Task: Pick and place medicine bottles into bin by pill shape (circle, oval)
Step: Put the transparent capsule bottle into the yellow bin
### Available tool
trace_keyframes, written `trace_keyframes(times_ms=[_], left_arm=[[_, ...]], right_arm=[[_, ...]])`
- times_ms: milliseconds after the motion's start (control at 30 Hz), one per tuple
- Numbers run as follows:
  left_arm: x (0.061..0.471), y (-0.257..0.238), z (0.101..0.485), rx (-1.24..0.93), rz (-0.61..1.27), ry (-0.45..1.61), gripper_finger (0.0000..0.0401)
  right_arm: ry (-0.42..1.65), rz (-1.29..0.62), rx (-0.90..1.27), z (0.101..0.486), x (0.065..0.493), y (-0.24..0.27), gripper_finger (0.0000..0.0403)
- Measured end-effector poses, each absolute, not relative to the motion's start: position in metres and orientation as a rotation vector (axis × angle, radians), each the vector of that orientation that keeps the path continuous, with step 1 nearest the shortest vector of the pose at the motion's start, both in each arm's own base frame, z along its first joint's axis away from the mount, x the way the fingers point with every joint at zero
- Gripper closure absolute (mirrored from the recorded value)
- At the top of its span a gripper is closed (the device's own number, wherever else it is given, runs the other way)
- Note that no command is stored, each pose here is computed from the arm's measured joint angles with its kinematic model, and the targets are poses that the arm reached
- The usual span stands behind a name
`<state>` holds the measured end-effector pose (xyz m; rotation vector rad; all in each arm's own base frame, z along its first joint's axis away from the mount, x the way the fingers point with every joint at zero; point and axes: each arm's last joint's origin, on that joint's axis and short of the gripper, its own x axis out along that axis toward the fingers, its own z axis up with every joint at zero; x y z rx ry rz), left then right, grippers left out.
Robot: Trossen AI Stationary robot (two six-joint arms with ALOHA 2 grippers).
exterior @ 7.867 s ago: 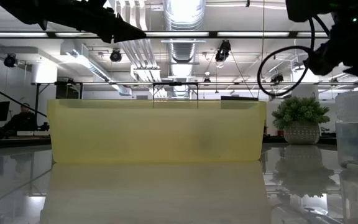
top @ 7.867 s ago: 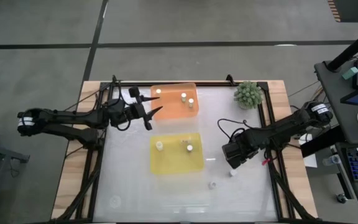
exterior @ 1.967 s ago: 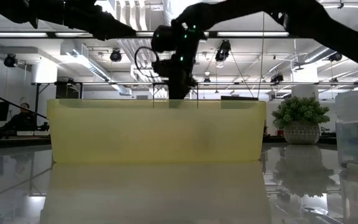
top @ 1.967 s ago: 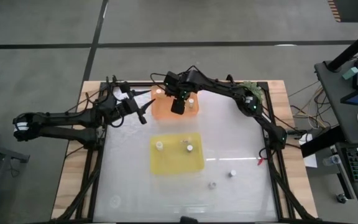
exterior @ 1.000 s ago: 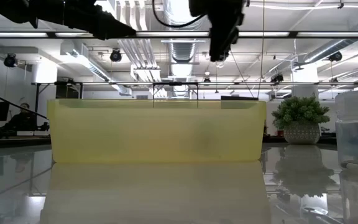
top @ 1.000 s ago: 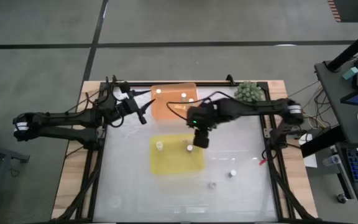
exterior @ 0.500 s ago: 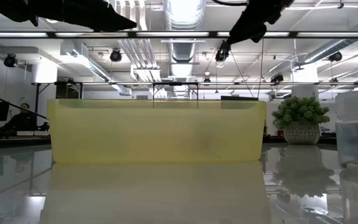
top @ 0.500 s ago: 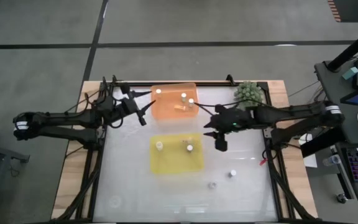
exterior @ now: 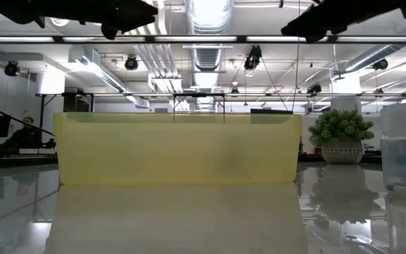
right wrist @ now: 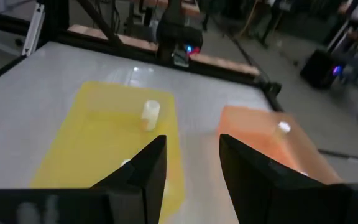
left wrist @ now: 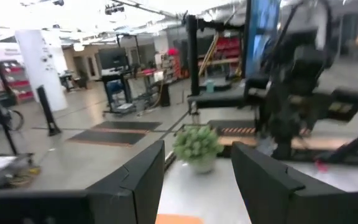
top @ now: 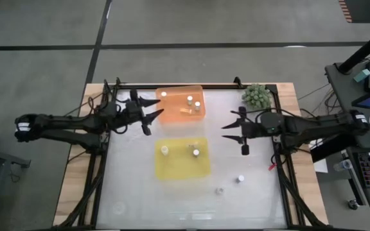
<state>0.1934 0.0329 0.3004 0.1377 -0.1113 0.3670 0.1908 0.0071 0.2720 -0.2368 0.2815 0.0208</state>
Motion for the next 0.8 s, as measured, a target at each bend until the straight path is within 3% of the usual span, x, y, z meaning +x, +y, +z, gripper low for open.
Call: trace_keyframes(times_ms=[300,800], left_arm=[[0.226,0.016,0.312,0.082,0.278,-0.239,0.0230],[0.326,-0.020,0.330,0.002,0.218,-0.140,0.0230]], right_arm=[[0.078,0.016,-0.337,0.264,0.159,0.006,0.0264],[-0.311,0.064,-0.406,0.266,0.107,0.007,0.0264]])
